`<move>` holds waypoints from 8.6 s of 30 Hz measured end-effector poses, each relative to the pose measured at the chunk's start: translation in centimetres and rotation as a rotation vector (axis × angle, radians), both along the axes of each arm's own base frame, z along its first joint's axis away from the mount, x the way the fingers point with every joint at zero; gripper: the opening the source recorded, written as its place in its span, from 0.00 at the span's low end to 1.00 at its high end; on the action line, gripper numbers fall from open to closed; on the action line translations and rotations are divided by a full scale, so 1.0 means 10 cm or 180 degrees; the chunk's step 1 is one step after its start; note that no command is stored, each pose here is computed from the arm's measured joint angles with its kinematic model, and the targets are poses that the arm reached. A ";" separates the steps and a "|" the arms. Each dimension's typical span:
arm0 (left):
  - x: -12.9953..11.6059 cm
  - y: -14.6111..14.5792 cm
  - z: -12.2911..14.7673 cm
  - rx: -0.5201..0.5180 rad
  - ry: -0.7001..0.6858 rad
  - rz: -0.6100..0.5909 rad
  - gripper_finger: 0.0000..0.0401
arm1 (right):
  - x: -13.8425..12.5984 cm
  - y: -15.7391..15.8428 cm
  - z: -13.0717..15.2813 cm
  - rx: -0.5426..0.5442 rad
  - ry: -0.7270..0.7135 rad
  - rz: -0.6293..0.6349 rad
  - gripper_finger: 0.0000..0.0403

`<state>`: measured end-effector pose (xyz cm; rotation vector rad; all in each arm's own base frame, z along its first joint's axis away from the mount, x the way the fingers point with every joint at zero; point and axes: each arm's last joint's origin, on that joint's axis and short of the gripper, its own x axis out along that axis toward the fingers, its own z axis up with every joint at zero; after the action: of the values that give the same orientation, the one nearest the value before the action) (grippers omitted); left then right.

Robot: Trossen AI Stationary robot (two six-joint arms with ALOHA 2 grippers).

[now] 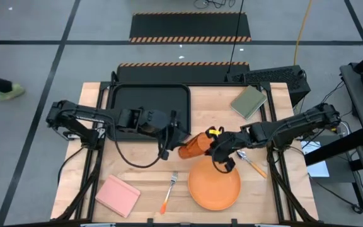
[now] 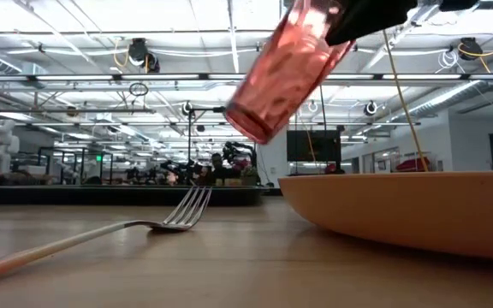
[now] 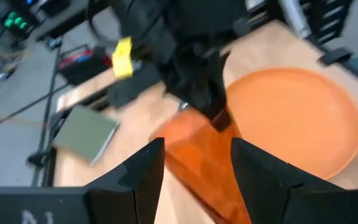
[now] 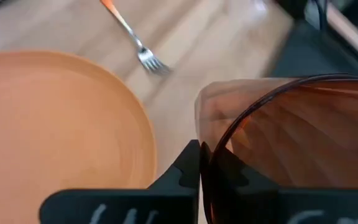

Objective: Pick and place plate/cup/fork/spoon on tray
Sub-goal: Put the orange cup on the black tray

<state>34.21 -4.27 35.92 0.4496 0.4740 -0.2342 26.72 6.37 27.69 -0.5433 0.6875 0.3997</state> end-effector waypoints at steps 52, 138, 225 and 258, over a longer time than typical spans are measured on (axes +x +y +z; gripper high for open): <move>-0.14 0.31 -0.50 -0.0660 0.0869 0.1690 0.84 | 0.05 -0.16 -0.21 -0.1118 -0.0567 -0.0858 0.01; -0.10 0.56 -1.13 -0.0829 0.0849 0.0703 0.82 | 0.10 -0.13 -0.11 -0.1038 -0.0903 -0.0579 0.01; -0.74 0.91 -1.78 -0.0812 -0.2342 0.1299 0.76 | 0.86 -0.48 1.27 0.0238 -0.0933 -0.1682 0.71; -0.73 0.87 -1.80 -0.0229 -0.2263 0.1554 0.93 | 0.96 -0.83 1.18 0.0307 -0.0346 -0.1454 0.03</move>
<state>26.89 4.40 17.93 0.3068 -0.1313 0.3761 36.34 -1.97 39.46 -0.3008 0.6612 -0.0245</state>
